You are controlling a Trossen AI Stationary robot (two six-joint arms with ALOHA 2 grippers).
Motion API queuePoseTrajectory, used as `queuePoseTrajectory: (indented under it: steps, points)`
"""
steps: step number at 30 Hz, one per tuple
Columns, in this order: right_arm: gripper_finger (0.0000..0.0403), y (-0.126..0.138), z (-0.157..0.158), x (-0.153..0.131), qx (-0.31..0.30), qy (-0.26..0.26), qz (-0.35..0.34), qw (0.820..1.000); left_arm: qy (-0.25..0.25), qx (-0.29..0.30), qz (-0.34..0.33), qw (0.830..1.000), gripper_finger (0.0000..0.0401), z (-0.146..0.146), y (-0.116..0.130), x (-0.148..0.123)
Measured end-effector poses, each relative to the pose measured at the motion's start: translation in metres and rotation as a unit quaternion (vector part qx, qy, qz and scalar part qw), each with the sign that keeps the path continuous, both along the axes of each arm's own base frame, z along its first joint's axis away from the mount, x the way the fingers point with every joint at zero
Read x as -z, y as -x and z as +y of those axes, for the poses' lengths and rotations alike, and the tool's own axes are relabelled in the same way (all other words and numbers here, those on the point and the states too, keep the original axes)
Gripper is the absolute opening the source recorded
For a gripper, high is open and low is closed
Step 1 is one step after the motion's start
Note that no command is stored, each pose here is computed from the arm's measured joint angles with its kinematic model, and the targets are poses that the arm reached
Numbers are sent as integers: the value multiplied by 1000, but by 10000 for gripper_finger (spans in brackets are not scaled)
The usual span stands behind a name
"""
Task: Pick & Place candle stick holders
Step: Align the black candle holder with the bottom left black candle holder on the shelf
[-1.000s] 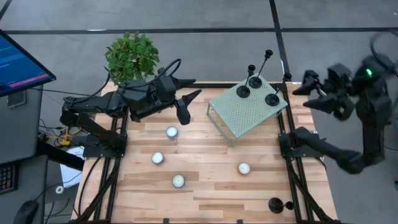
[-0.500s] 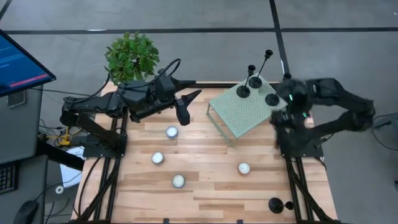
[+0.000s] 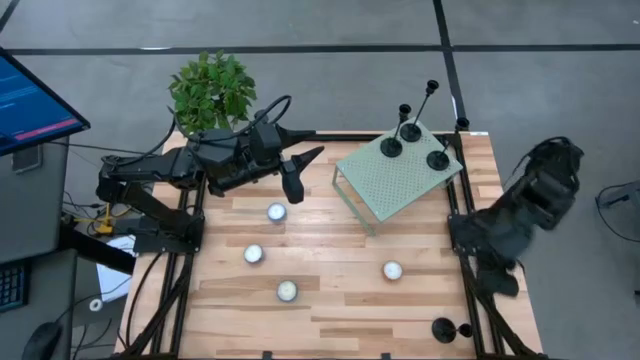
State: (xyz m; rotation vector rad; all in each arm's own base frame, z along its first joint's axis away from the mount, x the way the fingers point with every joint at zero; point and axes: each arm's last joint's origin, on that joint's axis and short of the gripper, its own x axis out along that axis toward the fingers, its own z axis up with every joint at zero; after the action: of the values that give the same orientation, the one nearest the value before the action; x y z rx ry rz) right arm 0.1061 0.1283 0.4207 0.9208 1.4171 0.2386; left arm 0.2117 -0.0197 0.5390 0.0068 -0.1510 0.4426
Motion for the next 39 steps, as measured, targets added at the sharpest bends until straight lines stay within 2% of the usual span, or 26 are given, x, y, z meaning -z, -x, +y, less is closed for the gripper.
queuePoseTrajectory:
  steps: [5, 9, 11, 16, 19, 25, 31, 39]
  points:
    - [200, 19, 32, 9, 18, 26, 60, 998, -13, 20, 4, 1000, 173, -2, 0, 0]
    - [230, 24, 56, 17, 27, 38, 97, 994, -29, 22, 11, 999, 192, -2, -1, 0]
    - [254, 22, 68, 22, 27, 42, 98, 994, -30, 22, 13, 999, 205, -2, -1, 0]
    - [301, 12, 92, 43, 42, 111, 75, 990, -32, 22, 24, 999, 237, -2, -1, 2]
    - [310, 5, 107, 56, 33, 136, 76, 987, -35, 22, 44, 998, 248, -1, 2, 5]
    - [311, -6, 135, 74, -37, 136, 55, 989, -38, 22, 64, 997, 255, -1, 5, 8]
    - [311, -14, 141, 90, -89, 173, 61, 979, -38, 22, 62, 997, 255, 0, 7, 7]
    - [311, -10, 130, 92, -102, 232, 69, 965, -39, 22, 69, 997, 255, 0, 7, 8]
